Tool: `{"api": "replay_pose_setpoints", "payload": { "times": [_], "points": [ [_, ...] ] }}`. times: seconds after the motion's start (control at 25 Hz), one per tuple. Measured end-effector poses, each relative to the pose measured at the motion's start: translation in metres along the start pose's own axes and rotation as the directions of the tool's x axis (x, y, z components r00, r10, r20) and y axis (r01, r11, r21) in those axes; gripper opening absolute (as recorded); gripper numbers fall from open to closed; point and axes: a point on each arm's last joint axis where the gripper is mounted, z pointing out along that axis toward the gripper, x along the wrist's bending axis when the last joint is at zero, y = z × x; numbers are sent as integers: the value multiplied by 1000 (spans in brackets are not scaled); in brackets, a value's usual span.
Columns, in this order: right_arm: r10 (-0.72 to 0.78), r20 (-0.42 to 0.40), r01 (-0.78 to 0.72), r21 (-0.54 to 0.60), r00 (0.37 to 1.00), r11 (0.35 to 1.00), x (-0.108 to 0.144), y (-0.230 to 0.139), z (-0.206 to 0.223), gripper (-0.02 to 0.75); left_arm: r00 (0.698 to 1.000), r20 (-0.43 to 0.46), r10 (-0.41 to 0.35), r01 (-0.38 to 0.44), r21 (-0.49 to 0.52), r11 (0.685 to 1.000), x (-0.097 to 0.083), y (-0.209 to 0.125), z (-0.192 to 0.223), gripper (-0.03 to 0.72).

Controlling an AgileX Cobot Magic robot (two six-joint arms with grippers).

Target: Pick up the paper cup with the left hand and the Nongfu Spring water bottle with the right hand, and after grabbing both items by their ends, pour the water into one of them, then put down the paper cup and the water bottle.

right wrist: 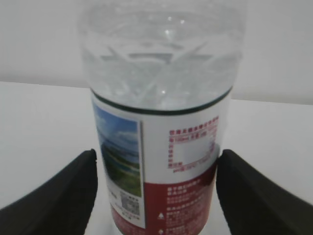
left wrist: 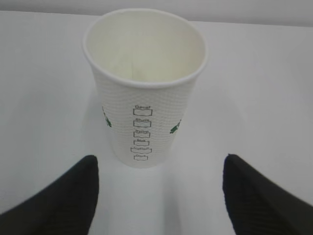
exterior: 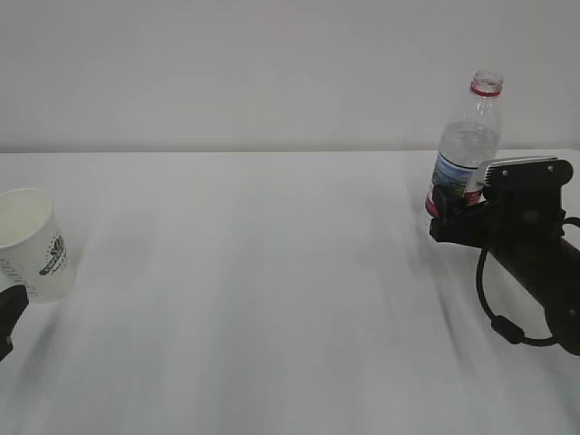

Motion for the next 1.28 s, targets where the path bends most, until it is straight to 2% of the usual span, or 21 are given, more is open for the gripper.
{"api": "replay_pose_setpoints", "payload": {
  "times": [0.4, 0.68, 1.28],
  "points": [
    [6, 11, -6, -19, 1000, 1000, -1, 4, 6, 570, 1000, 0, 0, 0, -2, 1000, 0, 0, 0, 577],
    [7, 16, -8, 17, 1000, 1000, -1, -6, 8, 653, 1000, 0, 0, 0, -4, 1000, 0, 0, 0, 577],
    [11, 18, -11, -23, 1000, 1000, 0, -1, 29, 661, 1000, 1, 0, 0, -5, 1000, 0, 0, 0, 577]
  ]
}}
